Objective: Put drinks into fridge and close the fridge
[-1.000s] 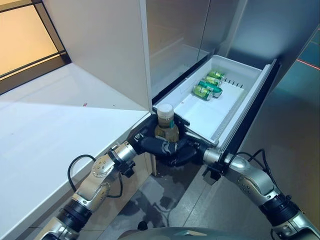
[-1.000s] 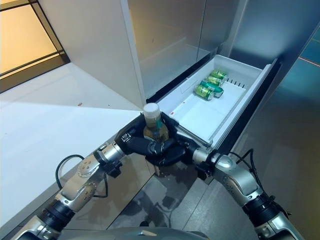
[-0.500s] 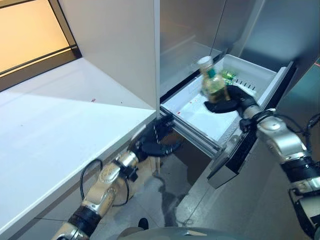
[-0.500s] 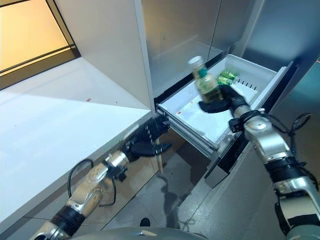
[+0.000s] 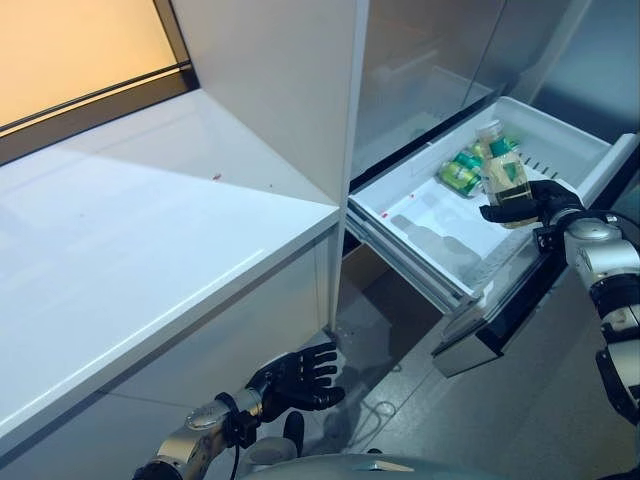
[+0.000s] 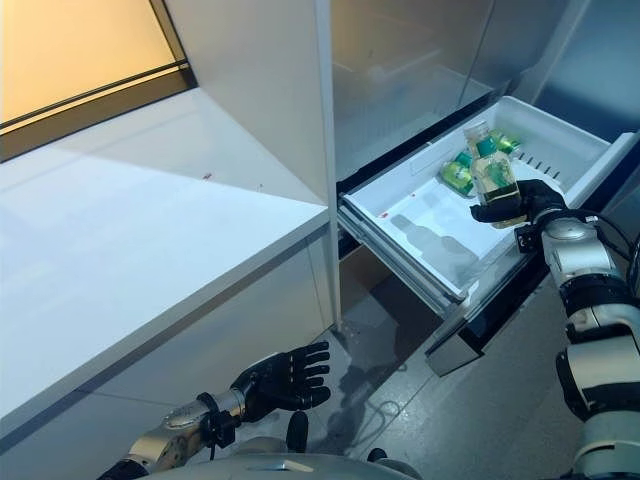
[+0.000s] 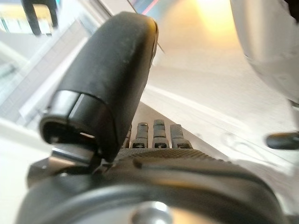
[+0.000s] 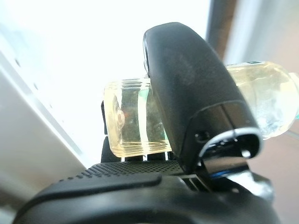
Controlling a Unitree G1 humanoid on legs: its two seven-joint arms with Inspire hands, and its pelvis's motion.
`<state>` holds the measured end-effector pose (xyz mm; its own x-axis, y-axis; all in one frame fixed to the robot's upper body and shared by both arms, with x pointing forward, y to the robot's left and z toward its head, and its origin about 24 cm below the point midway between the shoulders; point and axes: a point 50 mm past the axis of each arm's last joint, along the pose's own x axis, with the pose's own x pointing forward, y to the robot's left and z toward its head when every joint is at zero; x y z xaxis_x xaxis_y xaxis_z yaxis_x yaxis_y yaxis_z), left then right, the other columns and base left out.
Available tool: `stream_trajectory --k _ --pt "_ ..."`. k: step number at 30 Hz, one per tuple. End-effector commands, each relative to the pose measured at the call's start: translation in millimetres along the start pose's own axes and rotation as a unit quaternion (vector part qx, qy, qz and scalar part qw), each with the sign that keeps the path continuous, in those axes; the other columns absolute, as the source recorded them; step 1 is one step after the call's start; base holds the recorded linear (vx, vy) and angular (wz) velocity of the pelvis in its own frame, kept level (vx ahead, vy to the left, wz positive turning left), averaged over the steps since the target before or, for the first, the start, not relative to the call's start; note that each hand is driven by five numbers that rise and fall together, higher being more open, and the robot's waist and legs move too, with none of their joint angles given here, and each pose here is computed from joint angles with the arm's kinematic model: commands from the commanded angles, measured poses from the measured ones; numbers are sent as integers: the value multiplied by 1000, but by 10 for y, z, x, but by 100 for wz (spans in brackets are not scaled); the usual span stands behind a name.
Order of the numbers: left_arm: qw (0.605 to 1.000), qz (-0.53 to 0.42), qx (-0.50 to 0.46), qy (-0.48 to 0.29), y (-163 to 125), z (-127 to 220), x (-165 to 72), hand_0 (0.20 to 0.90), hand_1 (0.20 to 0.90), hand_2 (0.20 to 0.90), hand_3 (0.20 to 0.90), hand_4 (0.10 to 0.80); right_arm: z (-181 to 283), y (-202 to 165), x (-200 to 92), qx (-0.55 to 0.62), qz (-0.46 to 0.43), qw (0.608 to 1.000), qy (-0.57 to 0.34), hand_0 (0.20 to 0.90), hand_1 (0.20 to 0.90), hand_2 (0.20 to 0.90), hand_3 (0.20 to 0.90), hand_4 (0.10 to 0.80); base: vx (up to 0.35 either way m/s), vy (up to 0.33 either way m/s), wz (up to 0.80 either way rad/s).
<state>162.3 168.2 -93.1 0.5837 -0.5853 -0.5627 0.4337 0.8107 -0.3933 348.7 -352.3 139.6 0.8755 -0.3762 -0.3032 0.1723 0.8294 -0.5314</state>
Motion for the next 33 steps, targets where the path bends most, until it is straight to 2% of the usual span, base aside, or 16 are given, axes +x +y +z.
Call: stream_trajectory --k 1,6,9,13,17,31,33 --pt "997 -5 75 -34 59 255 59 900 900 900 900 800 1016 -532 -203 0 -82 984 -156 300 300 300 200 100 -161 -57 18" --pt "990 50 131 14 272 209 39 900 900 900 900 800 950 -547 -169 -27 -99 988 -117 300 300 300 200 100 -84 -35 7" --pt "979 91 174 61 411 121 -6 900 900 900 900 800 814 -625 -160 -93 -127 985 -77 300 300 300 200 100 -31 -3 9" --pt "972 135 157 112 556 -25 -87 900 900 900 900 800 688 -557 -122 -113 -110 987 -35 300 300 300 200 100 4 2 3" --pt "970 173 112 128 646 -105 -158 900 900 900 900 800 528 -505 -92 -132 -92 987 2 300 300 300 200 100 7 3 2" --pt "971 161 130 117 670 16 -179 900 900 900 900 800 288 -505 -82 -182 -23 979 83 300 300 300 200 100 -7 2 1" --pt "972 153 135 119 648 6 -165 900 900 900 900 800 269 -484 -72 -181 -17 979 89 392 392 392 307 207 0 0 0"
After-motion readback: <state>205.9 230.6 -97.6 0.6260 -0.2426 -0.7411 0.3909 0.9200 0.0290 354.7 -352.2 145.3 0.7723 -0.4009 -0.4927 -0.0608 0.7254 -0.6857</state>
